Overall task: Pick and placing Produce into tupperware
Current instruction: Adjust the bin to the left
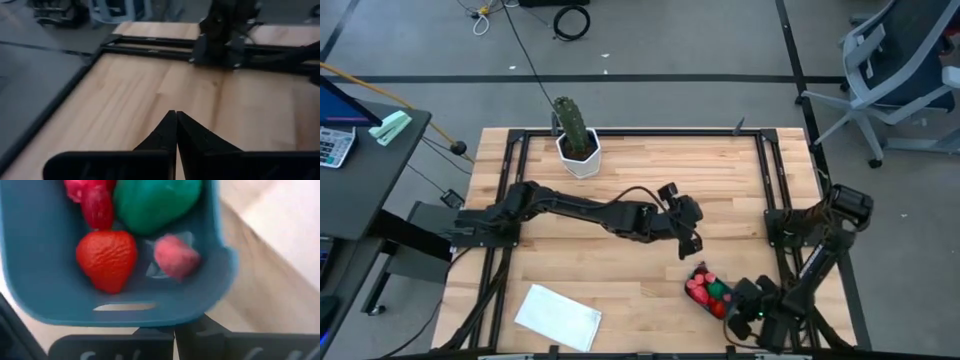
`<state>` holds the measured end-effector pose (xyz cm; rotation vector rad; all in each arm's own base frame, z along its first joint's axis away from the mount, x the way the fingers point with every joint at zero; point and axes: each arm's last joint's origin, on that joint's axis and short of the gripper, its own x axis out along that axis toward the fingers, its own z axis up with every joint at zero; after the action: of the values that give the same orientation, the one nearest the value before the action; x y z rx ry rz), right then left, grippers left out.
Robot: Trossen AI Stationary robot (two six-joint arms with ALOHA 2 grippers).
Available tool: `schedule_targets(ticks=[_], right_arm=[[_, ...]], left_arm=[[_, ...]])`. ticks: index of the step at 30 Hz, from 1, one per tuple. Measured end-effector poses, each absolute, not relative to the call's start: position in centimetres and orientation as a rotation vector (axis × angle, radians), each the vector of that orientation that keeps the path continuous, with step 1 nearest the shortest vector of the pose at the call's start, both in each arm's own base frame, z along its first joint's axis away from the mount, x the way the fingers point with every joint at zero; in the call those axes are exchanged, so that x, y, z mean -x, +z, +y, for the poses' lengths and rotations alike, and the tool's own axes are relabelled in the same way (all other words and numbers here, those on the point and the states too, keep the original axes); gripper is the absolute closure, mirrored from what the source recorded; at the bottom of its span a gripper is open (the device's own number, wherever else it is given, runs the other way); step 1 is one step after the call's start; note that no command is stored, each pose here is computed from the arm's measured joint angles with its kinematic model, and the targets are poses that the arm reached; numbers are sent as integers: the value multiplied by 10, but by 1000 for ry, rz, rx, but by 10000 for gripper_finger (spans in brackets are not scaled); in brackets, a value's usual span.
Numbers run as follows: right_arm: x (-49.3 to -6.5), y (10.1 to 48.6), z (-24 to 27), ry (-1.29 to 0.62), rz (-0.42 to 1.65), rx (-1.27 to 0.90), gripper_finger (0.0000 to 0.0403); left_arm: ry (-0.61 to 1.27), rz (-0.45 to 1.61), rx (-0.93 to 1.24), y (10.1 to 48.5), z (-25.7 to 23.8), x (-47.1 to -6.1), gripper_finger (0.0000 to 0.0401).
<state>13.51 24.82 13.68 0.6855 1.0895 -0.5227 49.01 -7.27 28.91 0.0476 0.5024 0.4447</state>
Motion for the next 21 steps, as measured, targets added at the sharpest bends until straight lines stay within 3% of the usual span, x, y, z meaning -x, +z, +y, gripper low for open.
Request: schedule_targets(ticks=[13,21], right_arm=[[-208,138,197,-483,1106,-467,403],[-252,144,170,-333,1019,-382,402]], left_arm=[[467,541,-123,298,-75,-480,394],[580,597,-166,300,-76,-467,376]])
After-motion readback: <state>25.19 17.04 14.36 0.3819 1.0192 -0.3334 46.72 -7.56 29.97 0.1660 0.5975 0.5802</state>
